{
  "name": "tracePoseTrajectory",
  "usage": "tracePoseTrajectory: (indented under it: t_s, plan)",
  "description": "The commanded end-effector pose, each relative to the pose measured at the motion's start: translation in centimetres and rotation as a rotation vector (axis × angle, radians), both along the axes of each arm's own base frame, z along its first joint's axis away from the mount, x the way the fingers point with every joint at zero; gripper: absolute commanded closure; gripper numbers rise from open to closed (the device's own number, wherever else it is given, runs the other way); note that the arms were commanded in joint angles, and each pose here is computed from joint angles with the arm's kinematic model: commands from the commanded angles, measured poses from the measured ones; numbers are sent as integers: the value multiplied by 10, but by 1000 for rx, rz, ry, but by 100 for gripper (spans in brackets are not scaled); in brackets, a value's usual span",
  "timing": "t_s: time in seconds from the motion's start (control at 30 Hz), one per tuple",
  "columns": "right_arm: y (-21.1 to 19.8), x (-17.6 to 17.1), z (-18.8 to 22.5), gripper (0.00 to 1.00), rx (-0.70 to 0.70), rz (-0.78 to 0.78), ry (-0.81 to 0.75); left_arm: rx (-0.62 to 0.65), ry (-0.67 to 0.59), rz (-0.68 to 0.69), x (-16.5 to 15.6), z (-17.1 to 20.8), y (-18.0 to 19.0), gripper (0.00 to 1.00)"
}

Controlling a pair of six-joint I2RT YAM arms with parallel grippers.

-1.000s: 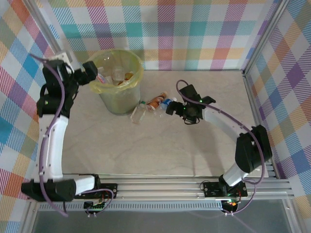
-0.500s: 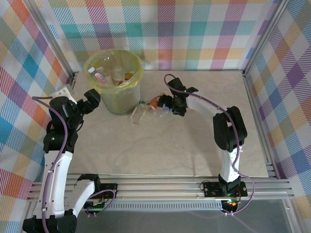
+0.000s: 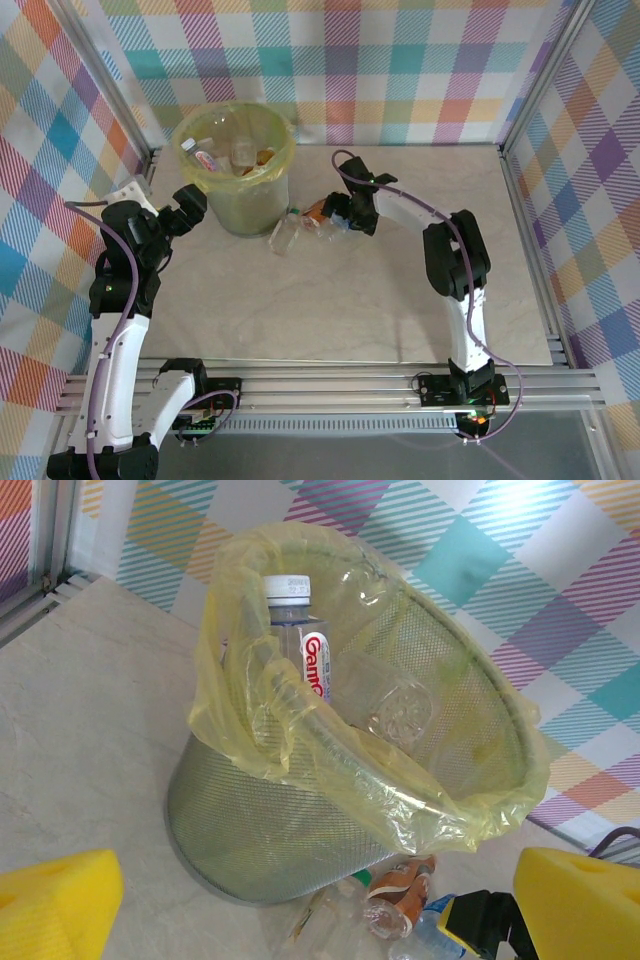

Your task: Put the plastic bottles in the bin

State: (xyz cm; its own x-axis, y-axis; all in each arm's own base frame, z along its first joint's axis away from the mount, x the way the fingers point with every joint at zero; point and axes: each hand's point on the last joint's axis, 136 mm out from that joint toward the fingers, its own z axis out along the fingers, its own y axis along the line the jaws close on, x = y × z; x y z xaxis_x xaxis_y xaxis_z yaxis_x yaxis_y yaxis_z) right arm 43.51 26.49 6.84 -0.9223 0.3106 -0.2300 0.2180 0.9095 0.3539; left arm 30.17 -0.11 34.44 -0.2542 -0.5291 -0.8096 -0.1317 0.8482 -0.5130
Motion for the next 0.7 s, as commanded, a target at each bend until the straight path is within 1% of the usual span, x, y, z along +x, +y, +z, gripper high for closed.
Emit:
tracePoseTrajectory:
  t_s: [0.0, 0.2, 0.5, 0.67]
  plan:
    - [-8, 1, -7, 4, -24, -26, 28, -10, -35, -8, -2, 8, -1, 0]
    - [-13, -6, -15, 14, -39, -10, 46, -24, -43, -29, -1, 10, -5, 0]
    - [-26, -23, -27, 23, -88, 40, 83, -26, -43, -31, -3, 10, -5, 0]
    - [-32, -28, -33, 25, -121, 82, 87, -33, -37, -27, -2, 7, -5, 0]
